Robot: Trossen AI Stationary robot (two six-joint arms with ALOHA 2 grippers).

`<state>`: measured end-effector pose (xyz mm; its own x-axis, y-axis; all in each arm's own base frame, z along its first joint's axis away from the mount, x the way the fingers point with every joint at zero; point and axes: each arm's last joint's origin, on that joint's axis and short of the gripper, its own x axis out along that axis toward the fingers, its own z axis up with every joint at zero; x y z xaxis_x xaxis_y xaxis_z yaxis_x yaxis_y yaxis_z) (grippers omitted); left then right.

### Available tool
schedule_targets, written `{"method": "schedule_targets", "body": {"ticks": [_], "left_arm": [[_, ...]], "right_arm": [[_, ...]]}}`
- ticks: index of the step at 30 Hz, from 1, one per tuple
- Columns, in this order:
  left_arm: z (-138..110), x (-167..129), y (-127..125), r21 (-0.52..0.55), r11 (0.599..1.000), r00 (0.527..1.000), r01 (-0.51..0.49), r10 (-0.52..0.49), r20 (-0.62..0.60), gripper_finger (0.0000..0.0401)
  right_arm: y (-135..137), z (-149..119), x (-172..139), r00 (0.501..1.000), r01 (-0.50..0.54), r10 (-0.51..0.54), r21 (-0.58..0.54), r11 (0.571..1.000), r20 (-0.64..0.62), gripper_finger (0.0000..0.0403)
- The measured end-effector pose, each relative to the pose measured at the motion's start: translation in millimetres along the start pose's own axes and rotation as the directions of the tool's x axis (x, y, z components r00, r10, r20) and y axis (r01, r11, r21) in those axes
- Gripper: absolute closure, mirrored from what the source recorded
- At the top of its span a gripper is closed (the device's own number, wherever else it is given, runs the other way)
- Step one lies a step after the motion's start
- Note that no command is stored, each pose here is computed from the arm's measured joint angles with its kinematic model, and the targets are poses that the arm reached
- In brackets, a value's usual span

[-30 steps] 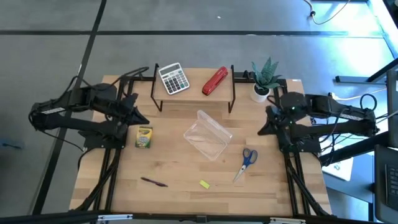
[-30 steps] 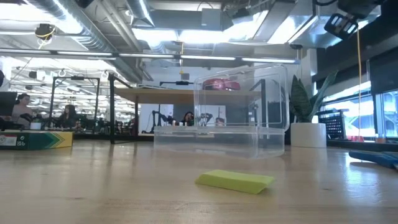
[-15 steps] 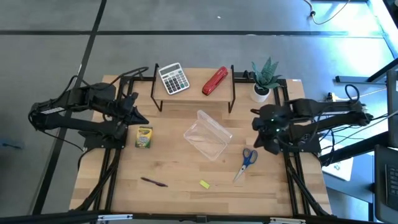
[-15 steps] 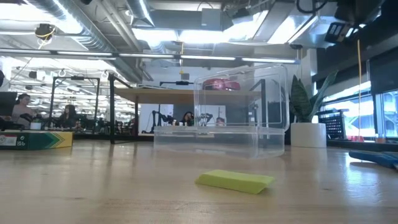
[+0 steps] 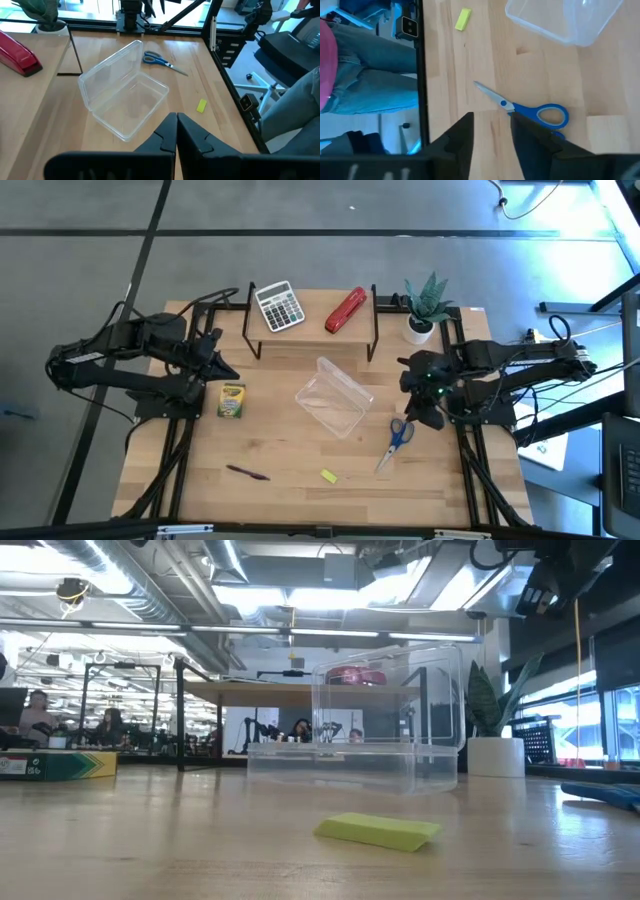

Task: Pack school essentials
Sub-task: Put the blue scissors into the transparent supply box

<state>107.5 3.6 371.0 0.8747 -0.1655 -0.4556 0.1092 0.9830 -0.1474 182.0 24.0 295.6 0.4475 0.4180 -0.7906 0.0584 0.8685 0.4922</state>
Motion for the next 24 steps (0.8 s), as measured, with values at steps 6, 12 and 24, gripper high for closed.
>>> {"method": "schedule_targets", "body": {"ticks": [6, 12, 24], "left_arm": [[0.1, 0.0, 0.0, 0.005, 1.0, 1.0, 0.0, 0.0, 0.001, 0.0401], [0.1, 0.0, 0.0, 0.024, 1.0, 1.0, 0.0, 0.0, 0.001, 0.0401], [3.3, 13.0, 3.3, 0.033, 0.999, 0.999, -0.003, 0.004, -0.036, 0.0401]], "right_arm": [[1.9, -0.9, 1.1, 1.0, -0.002, 0.002, -0.121, 0.993, -0.006, 0.0253], [11.9, -6.8, 9.5, 0.998, 0.047, -0.056, -0.201, 0.978, -0.04, 0.0261], [11.9, -7.3, 28.3, 0.955, 0.29, -0.291, -0.024, 0.957, -0.057, 0.0262]]}}
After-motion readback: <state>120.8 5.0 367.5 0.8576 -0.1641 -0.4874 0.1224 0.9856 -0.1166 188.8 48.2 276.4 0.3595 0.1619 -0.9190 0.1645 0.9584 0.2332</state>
